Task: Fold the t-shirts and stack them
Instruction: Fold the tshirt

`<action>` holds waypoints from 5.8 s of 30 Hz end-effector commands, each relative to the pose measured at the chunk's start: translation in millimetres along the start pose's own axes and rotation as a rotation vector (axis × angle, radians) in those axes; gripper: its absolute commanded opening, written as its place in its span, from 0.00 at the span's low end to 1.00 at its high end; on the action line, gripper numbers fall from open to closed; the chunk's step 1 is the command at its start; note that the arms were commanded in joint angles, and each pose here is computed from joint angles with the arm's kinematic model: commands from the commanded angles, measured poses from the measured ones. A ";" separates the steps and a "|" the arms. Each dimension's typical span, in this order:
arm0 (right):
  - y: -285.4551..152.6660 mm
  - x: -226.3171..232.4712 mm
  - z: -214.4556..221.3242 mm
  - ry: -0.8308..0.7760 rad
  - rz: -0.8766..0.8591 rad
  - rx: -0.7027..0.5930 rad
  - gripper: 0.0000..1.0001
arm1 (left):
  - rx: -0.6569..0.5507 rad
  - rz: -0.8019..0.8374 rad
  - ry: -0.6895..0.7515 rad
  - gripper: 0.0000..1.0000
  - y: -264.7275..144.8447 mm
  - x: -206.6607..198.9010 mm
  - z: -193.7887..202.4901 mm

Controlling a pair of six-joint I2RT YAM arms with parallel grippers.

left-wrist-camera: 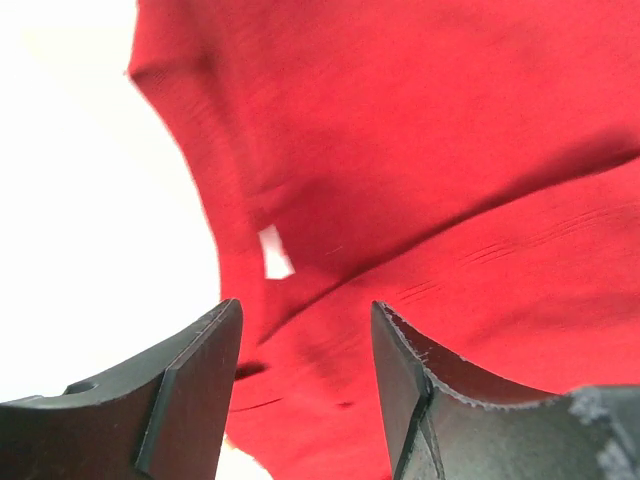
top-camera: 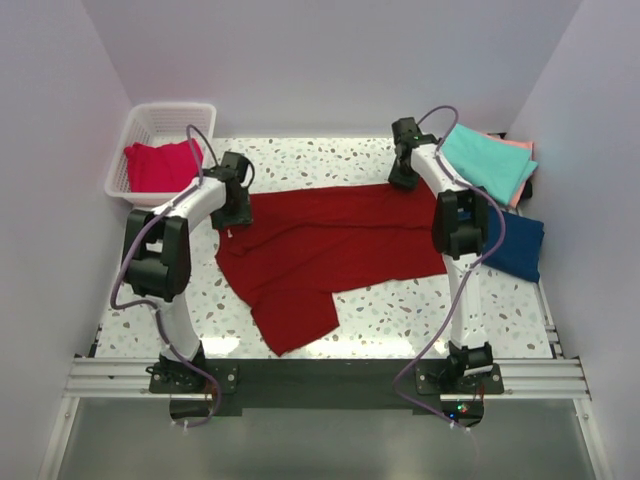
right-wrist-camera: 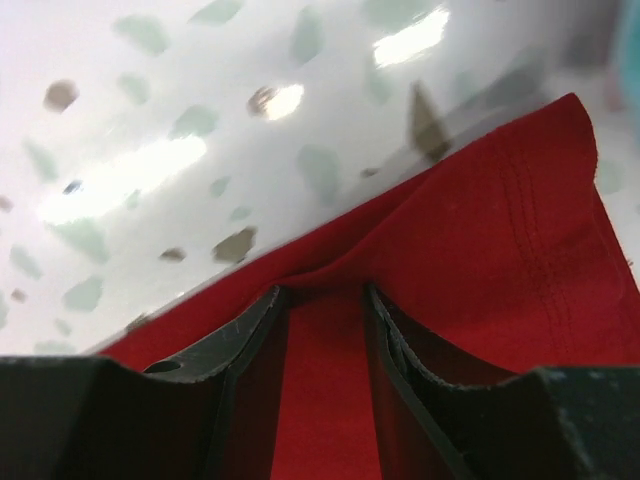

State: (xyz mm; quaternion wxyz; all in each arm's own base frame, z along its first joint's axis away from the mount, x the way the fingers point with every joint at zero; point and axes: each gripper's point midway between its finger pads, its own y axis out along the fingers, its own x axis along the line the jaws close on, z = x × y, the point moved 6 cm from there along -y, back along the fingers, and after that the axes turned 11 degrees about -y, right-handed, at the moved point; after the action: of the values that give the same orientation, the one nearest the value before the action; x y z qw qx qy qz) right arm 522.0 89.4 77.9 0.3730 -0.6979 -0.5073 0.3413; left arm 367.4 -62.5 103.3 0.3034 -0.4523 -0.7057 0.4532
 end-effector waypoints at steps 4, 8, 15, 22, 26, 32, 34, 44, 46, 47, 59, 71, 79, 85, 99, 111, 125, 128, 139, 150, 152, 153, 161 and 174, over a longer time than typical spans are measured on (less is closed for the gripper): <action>30.2 -28.3 -4.1 0.034 0.079 0.011 0.39 | -0.037 0.111 0.010 0.60 9.2 -31.4 -26.2; -1.5 -10.0 -31.6 0.041 -0.050 -0.149 0.38 | -0.100 0.209 -0.025 0.61 14.4 -56.2 -52.2; -77.4 32.3 -57.4 -0.110 -0.154 -0.333 0.40 | -0.118 0.160 -0.035 0.66 59.0 -78.2 -82.4; -135.8 55.5 -58.7 -0.175 -0.238 -0.406 0.40 | -0.057 0.057 -0.051 0.66 95.1 -80.5 -87.4; -153.9 59.3 -55.8 -0.179 -0.285 -0.419 0.40 | -0.098 0.041 -0.065 0.67 100.6 -80.1 -100.9; -155.5 74.1 -43.7 -0.216 -0.356 -0.379 0.41 | -0.202 0.090 -0.065 0.67 103.1 -91.3 -130.8; -156.9 77.3 -39.9 -0.217 -0.373 -0.360 0.41 | -0.274 0.160 -0.042 0.69 92.2 -99.4 -146.0; -153.4 81.6 -12.3 -0.222 -0.397 -0.301 0.40 | -0.453 0.339 -0.036 0.82 21.3 -105.3 -173.2; -153.3 80.2 -10.6 -0.219 -0.392 -0.299 0.40 | -0.464 0.370 -0.031 0.84 9.5 -107.6 -171.4; -151.2 79.8 -8.0 -0.217 -0.389 -0.289 0.40 | -0.456 0.394 -0.026 0.84 1.9 -109.8 -171.0; -135.8 73.8 5.5 -0.200 -0.325 -0.225 0.40 | -0.250 0.383 0.041 0.81 -8.3 -133.4 -121.9; -123.9 70.9 17.3 -0.205 -0.286 -0.171 0.39 | -0.113 0.343 0.075 0.63 23.6 -138.0 -82.9; -123.1 66.2 22.1 -0.205 -0.262 -0.157 0.38 | -0.078 0.339 0.090 0.54 31.9 -142.1 -72.5; -121.7 65.8 23.4 -0.207 -0.258 -0.151 0.38 | -0.071 0.348 0.098 0.50 35.0 -147.6 -68.4; -124.9 62.8 22.1 -0.208 -0.251 -0.156 0.37 | -0.069 0.333 0.102 0.38 44.2 -151.1 -68.2; -124.4 61.7 27.1 -0.209 -0.251 -0.145 0.36 | -0.102 0.326 0.111 0.01 21.3 -149.1 -69.2; -121.2 60.4 34.8 -0.215 -0.258 -0.117 0.36 | -0.040 0.267 0.209 0.00 -22.8 -134.5 -17.3; -118.0 62.8 36.4 -0.220 -0.263 -0.107 0.36 | -0.018 0.195 0.225 0.00 -26.5 -119.4 -3.4; -109.0 71.0 40.4 -0.239 -0.290 -0.066 0.36 | 0.070 0.014 0.241 0.12 -36.6 -81.7 38.6; -104.6 92.1 46.1 -0.286 -0.341 -0.025 0.36 | -0.038 0.082 0.215 0.46 -69.7 -81.2 23.4; -103.8 99.4 49.5 -0.300 -0.360 -0.017 0.36 | -0.083 0.043 0.188 0.49 -70.3 -77.3 15.4; -105.1 102.7 51.2 -0.309 -0.376 -0.012 0.36 | -0.093 0.038 0.164 0.50 -70.9 -77.8 11.4; -142.4 148.9 71.2 -0.457 -0.477 -0.082 0.37 | -0.001 0.132 0.011 0.48 -19.5 -71.8 -35.0; -173.0 213.8 111.7 -0.625 -0.596 -0.127 0.37 | 0.088 0.184 -0.088 0.47 47.2 -81.8 -79.7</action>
State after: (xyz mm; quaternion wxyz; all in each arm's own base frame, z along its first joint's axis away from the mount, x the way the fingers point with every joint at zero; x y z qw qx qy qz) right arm 395.0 334.6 138.2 0.2579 -0.4203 -0.7702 0.4046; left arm 468.8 -105.3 87.6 0.2775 -0.4763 -0.6597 0.5109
